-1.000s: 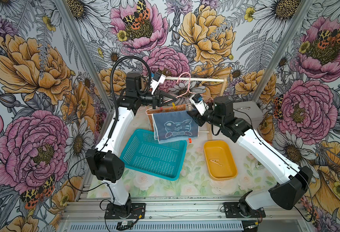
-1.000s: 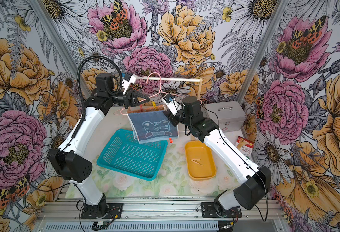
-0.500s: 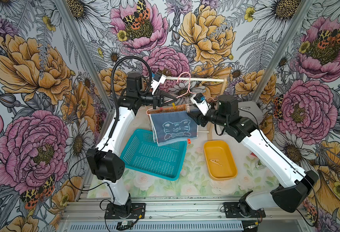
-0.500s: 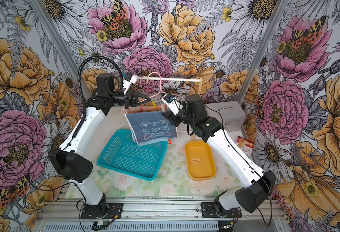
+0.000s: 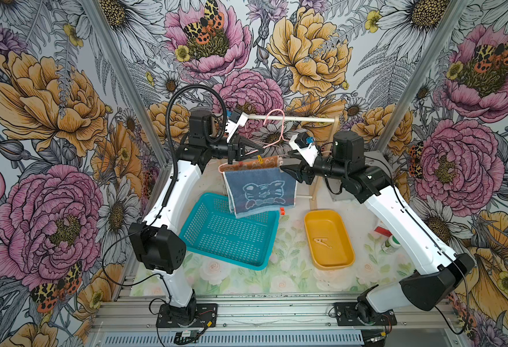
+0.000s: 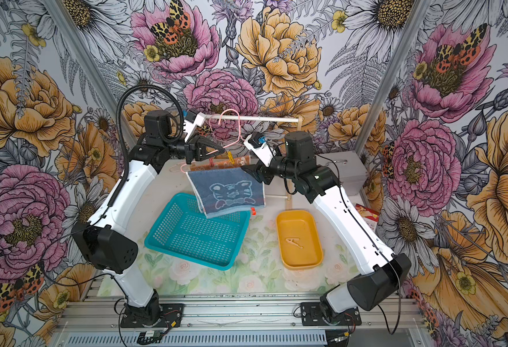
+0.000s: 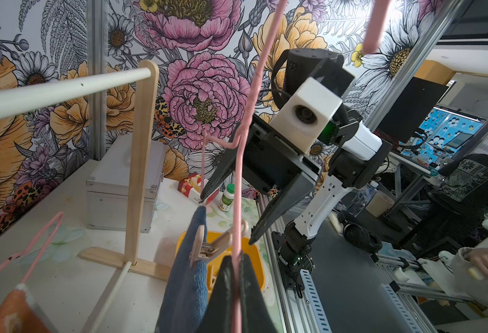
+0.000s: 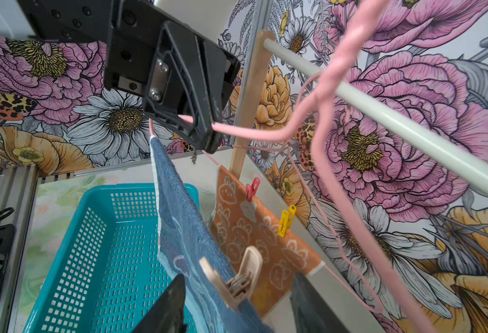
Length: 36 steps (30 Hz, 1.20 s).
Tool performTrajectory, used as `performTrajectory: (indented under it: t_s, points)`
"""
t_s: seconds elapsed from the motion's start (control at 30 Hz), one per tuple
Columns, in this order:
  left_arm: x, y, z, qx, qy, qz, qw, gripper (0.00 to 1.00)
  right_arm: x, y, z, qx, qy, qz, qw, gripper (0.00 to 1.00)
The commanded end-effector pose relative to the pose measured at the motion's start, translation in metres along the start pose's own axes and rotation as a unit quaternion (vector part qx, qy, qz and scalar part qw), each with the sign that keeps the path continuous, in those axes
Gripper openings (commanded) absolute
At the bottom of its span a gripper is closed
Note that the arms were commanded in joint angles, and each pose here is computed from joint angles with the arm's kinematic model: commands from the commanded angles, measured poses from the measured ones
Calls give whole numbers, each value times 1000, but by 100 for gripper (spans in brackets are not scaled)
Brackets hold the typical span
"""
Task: Remove the clothespins securing towels to the hanger
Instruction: Adjust the towel on the hanger, then remove the clothespin from the hanger.
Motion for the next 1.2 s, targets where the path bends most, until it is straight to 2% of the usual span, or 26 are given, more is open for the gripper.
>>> performTrajectory:
  t_s: [0.0, 0.67, 1.17]
  points:
    - [-17, 0, 6, -1, -17, -23, 1000, 0, 6, -4, 1, 0, 7, 25, 1000, 59]
    - [-22, -12, 1, 5, -16, -43, 999, 0, 7, -29, -3, -1, 5, 66, 998, 57]
    - [-20, -13, -1, 6, -12, -47, 999, 0, 7, -38, 4, -12, 7, 85, 996, 41]
Point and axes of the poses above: each gripper's point midway between its finger pads, its own y axis back along the fingers, its own x axis along the line the jaws close on, z = x × y, the point moved 4 cm from there along y, back along the fingers, and after that the axes turned 1 degree about -y, right-handed, at the moved point
